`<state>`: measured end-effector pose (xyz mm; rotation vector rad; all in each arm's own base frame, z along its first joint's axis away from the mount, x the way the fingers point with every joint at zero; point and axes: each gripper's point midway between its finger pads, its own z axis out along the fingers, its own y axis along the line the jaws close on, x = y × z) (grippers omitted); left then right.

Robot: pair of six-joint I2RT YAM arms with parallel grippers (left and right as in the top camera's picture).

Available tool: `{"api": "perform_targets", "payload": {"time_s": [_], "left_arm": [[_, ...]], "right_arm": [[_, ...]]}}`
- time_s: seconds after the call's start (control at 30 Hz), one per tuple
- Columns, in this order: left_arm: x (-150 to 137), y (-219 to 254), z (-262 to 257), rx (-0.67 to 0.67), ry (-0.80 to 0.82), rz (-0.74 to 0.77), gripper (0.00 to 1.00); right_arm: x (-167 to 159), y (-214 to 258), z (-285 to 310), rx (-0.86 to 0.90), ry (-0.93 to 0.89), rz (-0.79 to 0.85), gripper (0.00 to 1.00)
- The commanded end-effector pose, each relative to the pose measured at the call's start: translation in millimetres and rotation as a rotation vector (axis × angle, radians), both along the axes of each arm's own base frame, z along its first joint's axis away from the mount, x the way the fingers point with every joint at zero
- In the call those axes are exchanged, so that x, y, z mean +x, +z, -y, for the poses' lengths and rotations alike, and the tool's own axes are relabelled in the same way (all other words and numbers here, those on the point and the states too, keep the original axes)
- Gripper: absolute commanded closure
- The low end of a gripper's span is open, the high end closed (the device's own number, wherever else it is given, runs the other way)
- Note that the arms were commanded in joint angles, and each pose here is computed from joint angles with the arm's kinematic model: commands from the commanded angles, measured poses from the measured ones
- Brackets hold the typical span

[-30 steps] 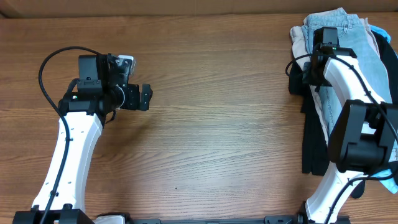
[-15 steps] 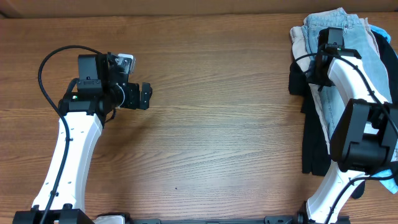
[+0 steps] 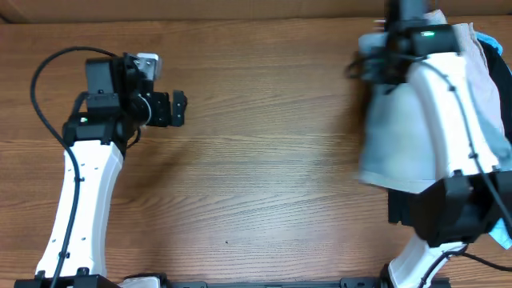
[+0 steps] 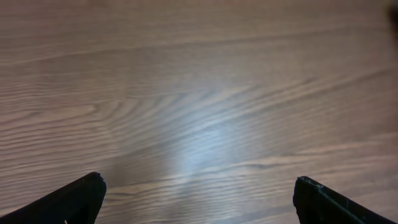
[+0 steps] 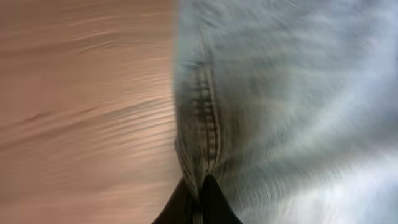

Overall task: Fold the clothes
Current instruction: 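Grasp the light-blue denim shorts and pull them left onto the table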

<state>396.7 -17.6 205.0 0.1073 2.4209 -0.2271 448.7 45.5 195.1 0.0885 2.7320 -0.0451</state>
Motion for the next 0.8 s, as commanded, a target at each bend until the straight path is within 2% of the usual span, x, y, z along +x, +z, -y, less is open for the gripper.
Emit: {"api": "perform_targets", "payload": {"time_s": [0.0,0.1,0.2,0.27,0.33,0.37,0.43,0.47,0.57,0.7,0.77], "left_arm": [[4.8,10.7,-21.7,0.027,0.071,0.018,0.0],[2.8,9.2,-41.6,0.041,0.124,0.008,0.0],[0.5,8.8,-65.2,0.049,0.186,0.005,0.0],[-1.2,9.0,-80.6,0.052,0.225,0.006,0.0],[-2.8,9.4,-91.9,0.057,0.248,0.008,0.0],[-3.5,9.6,-96.1,0.06,0.255,0.009,0.0],[-4.4,9.4,-99.7,0.064,0.259,0.008,0.0],[-4.3,9.3,-99.2,0.061,0.258,0.008,0.0],[-2.3,10.4,-86.1,0.018,0.211,0.015,0.0],[0.1,12.7,-48.9,-0.061,0.08,0.024,0.0],[1.5,10.7,-25.7,-0.07,0.02,0.017,0.0]], "right_arm": [[-25.0,2.2,-106.4,0.158,0.223,-0.038,0.96],[-57.9,-7.1,-183.0,0.197,0.377,-0.087,0.96],[-98.7,-17.9,-251.1,0.207,0.52,-0.124,0.83],[-132.5,-22.1,-294.0,0.233,0.629,-0.149,0.81],[-162.0,-22.4,-322.7,0.243,0.718,-0.16,0.73],[-173.6,-22.3,-332.0,0.24,0.75,-0.161,0.67],[-185.7,-19.6,-339.6,0.223,0.777,-0.153,0.46],[-187.1,-17.5,-338.4,0.214,0.777,-0.152,0.41],[-173.5,-4.5,-319.6,0.197,0.707,-0.143,0.36],[-123.1,19.0,-258.4,0.194,0.488,-0.11,0.35],[-95.5,26.8,-220.7,0.203,0.379,-0.094,0.27]]}}
